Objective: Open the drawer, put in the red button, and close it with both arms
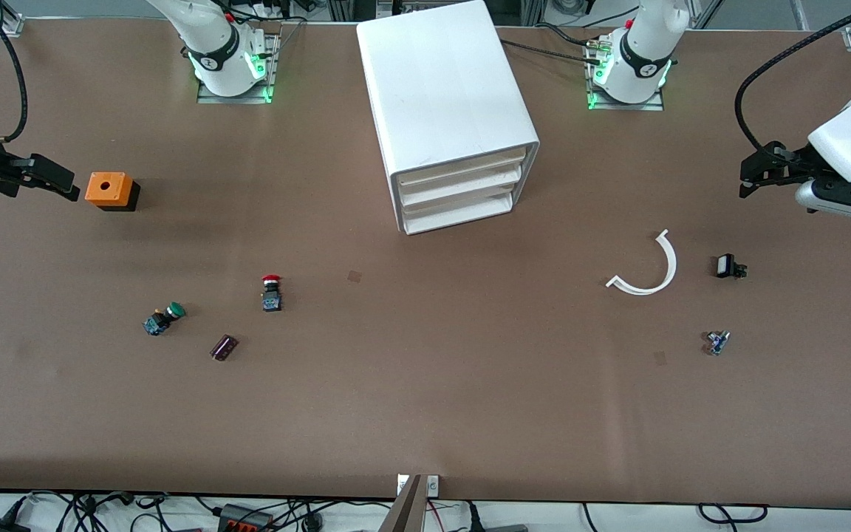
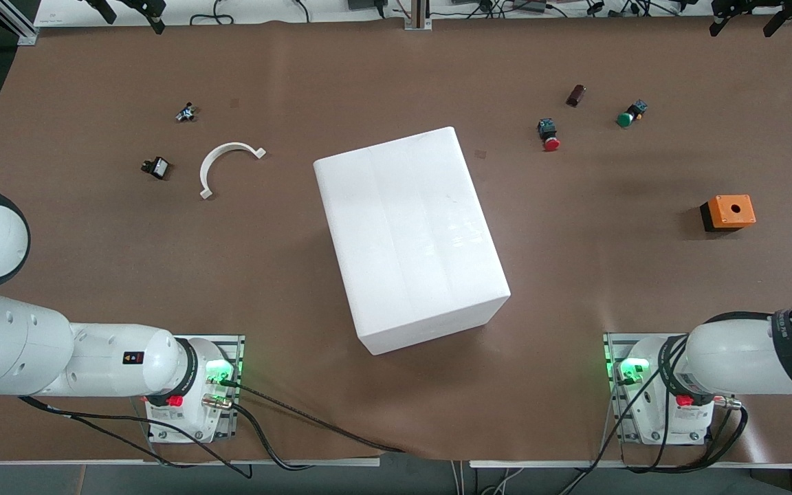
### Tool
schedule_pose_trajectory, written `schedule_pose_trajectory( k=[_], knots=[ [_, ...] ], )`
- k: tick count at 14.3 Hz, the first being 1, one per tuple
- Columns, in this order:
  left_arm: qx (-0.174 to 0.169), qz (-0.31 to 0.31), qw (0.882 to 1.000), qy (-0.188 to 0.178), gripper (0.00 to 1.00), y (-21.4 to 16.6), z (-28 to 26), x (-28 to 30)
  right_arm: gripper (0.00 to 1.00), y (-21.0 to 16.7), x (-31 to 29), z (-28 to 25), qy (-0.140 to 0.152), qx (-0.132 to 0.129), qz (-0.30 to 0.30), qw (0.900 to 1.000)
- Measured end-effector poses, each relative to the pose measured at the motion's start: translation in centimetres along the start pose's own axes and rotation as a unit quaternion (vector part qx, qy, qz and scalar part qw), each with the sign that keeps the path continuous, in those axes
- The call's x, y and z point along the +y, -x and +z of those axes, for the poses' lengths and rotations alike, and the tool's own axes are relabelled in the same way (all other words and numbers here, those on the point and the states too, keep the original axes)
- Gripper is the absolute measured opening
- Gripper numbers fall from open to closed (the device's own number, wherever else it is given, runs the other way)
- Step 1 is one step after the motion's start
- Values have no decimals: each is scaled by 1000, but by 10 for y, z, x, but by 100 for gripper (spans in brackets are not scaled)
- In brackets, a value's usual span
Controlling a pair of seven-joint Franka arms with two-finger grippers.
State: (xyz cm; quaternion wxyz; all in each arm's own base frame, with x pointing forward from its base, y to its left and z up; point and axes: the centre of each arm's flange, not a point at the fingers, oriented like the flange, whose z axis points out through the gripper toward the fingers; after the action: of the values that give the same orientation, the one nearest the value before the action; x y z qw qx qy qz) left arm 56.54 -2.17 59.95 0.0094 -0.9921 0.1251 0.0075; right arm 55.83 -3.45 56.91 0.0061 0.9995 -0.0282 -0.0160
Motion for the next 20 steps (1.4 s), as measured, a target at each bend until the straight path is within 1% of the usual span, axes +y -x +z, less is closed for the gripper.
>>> schedule_pose_trajectory(
  k=[8, 12, 14, 15, 16, 17, 19, 20],
  knots=[
    [-5, 3, 1000, 1, 100, -4, 3, 3, 100, 0, 0, 0, 0, 0, 0, 1000],
    [-22, 3, 1000, 5, 100, -1, 7, 3, 100, 0, 0, 0, 0, 0, 0, 1000],
    [-54, 4, 998, 11, 100, 5, 14, 6, 100, 0, 0, 0, 0, 0, 0, 1000],
    [-81, 6, 997, 17, 100, 10, 20, 8, 100, 0, 0, 0, 0, 0, 0, 1000],
    [-117, 8, 993, 29, 100, 16, 27, 12, 100, 0, 0, 0, 0, 0, 0, 1000],
    [-149, 11, 987, 52, 100, 21, 36, 18, 100, 0, 0, 1, 0, -1, 0, 1000],
    [-211, 20, 969, 124, 100, 25, 59, 35, 100, -3, -4, 5, 0, -4, -3, 1000],
    [-232, 24, 960, 153, 100, 23, 71, 42, 100, -5, -10, 9, 1, -7, -9, 1000]
  ],
)
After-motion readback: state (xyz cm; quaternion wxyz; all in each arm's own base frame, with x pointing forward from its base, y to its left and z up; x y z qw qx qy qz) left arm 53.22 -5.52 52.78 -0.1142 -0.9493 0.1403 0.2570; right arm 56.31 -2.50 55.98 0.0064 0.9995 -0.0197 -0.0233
